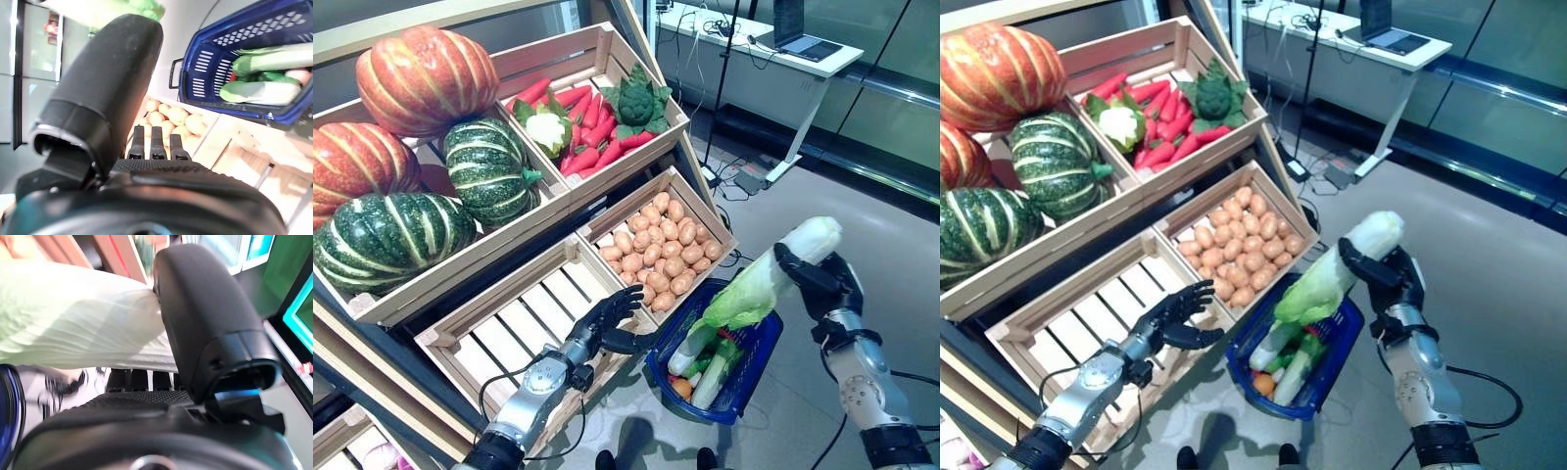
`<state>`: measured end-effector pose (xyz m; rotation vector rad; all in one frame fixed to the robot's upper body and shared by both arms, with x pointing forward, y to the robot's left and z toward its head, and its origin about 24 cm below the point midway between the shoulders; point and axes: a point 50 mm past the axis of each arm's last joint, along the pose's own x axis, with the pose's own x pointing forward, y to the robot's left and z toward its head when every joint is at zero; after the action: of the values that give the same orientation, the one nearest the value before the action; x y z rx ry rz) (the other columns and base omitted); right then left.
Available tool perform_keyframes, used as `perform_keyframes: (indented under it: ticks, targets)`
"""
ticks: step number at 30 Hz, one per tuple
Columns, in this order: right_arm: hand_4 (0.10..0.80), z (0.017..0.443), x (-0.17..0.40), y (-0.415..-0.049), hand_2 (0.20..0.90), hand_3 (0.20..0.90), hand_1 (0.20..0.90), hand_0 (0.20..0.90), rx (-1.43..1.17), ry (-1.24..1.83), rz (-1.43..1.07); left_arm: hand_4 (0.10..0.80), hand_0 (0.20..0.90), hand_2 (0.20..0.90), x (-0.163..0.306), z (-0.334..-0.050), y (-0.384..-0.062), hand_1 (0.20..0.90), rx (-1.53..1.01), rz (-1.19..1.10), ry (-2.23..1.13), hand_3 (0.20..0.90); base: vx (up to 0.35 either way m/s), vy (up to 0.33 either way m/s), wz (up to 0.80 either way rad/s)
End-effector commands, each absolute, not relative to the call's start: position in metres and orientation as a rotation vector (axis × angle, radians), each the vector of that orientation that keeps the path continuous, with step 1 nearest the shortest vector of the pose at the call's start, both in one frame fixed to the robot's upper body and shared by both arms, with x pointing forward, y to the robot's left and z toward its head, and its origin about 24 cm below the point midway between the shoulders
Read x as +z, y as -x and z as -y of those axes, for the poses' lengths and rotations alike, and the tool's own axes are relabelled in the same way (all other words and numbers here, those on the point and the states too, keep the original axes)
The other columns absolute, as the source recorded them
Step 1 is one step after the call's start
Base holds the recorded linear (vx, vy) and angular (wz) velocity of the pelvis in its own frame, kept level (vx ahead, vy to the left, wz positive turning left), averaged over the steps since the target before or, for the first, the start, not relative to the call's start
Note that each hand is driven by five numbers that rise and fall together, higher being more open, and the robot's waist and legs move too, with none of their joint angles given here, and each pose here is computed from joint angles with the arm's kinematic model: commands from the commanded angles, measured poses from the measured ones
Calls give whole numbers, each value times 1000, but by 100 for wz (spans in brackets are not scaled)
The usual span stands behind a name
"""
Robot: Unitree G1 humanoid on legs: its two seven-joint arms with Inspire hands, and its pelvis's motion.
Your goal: Put vegetables into the basket
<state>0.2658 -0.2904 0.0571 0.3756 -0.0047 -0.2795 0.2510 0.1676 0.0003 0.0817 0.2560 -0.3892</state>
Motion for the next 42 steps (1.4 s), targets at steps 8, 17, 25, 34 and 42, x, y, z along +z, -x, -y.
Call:
perform_keyframes:
  ticks: [8,17,25,34,42]
  targets:
    - [400,329,115,-286,300,300,300,300,-404,-415,332,800,900,900,79,-156,-277,900,-491,99,46,900,-38,-53,1]
    - [400,323,143,-311,300,300,300,300,-392,-629,530,800,900,900,156,-142,-290,900,-612,445,115,900,-236,-56,15]
    - [400,322,177,-332,300,300,300,300,-350,-621,610,800,900,900,194,-126,-288,900,-724,641,212,900,-119,-5,17]
    - [400,310,219,-348,300,300,300,300,-332,-552,676,800,900,900,220,-117,-285,900,-816,760,275,900,-45,7,6]
    - [400,307,232,-358,300,300,300,300,-393,-410,606,800,900,900,241,-116,-279,900,-874,878,327,900,4,7,6]
